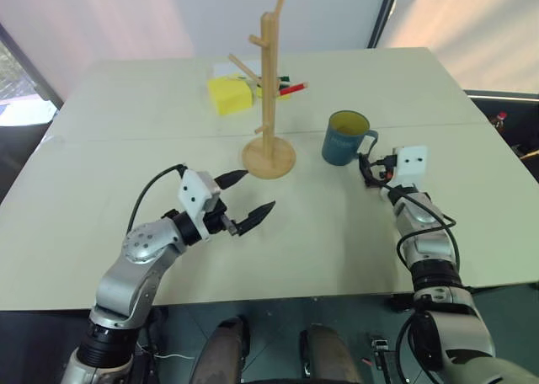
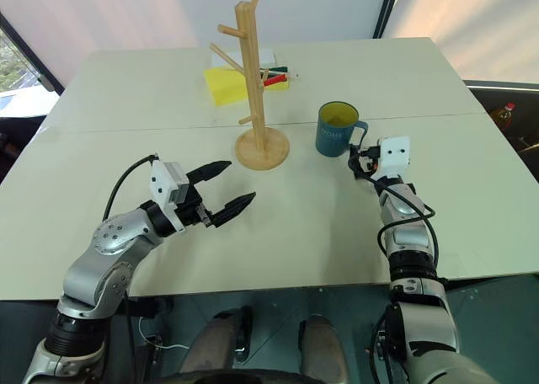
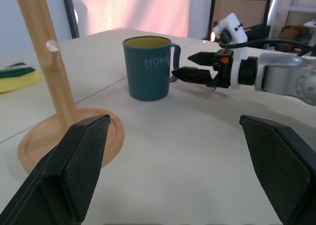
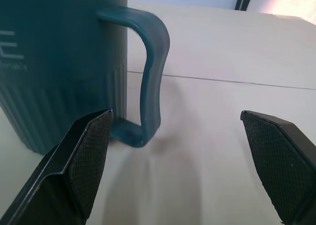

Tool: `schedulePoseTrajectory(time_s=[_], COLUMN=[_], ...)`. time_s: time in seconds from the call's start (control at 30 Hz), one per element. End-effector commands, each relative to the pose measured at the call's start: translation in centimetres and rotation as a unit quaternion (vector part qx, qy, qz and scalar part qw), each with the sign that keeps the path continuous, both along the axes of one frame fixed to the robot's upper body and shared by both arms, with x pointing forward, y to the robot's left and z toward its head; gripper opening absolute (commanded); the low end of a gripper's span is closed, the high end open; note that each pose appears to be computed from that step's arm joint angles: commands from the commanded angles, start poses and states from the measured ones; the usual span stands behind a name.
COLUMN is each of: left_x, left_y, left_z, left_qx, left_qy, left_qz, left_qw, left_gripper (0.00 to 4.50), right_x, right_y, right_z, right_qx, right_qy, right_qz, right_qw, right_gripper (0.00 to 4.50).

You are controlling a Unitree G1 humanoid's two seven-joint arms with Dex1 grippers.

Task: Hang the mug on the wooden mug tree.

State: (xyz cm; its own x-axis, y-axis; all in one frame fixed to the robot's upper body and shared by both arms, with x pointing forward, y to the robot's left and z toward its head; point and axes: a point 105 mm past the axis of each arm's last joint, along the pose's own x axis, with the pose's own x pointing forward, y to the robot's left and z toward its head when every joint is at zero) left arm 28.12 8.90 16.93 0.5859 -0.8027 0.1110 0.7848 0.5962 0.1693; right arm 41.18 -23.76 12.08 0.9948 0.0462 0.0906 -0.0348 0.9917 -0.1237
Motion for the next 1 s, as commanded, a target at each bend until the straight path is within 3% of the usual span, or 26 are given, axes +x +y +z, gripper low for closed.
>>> schedulePoseTrajectory(time_s=[0.03, 0.17, 0.23, 0.37, 0.47, 0.73, 0.87, 1.0], left_x=[-0.6, -0.6, -0.6, -0.7, -0.7, -0.5, 0.5, 1.1], left_y=[-0.4, -0.4, -0.3, -0.1, 0.0, 0.7, 3.0, 5.0], left_z=[1.2, 1.1, 1.1, 0.9, 0.9, 0.7, 0.7, 1.0], left_qx=[-0.001, 0.002, 0.002, 0.004, 0.005, 0.012, 0.023, 0.029], left_qy=[-0.023, -0.024, -0.024, -0.022, -0.022, -0.021, -0.029, -0.034], left_qz=[-0.015, -0.014, -0.014, -0.01, -0.008, 0.003, 0.046, 0.069], left_qw=[1.0, 1.0, 1.0, 1.0, 1.0, 1.0, 0.998, 0.997], left_gripper=[4.5, 4.5, 4.5, 4.5, 4.5, 4.5, 4.5, 4.5], right_x=[0.7, 1.4, 1.5, 1.8, 2.0, 1.4, -1.3, -2.9], right_y=[0.4, 0.7, 0.7, 0.9, 1.2, 2.1, 5.4, 7.0], right_z=[1.3, 0.8, 0.7, 0.9, 1.0, 1.8, 5.4, 8.6], right_qx=[-0.004, 0.004, 0.01, 0.014, 0.019, 0.022, -0.125, -0.169], right_qy=[-0.022, -0.01, -0.007, -0.013, -0.015, -0.037, -0.114, -0.149], right_qz=[-0.001, -0.003, -0.005, 0.0, 0.009, 0.045, 0.169, 0.23], right_qw=[1.0, 1.0, 1.0, 1.0, 1.0, 0.998, 0.971, 0.947], right_gripper=[4.31, 4.31, 3.77, 1.91, 0.14, 0.14, 0.14, 0.14])
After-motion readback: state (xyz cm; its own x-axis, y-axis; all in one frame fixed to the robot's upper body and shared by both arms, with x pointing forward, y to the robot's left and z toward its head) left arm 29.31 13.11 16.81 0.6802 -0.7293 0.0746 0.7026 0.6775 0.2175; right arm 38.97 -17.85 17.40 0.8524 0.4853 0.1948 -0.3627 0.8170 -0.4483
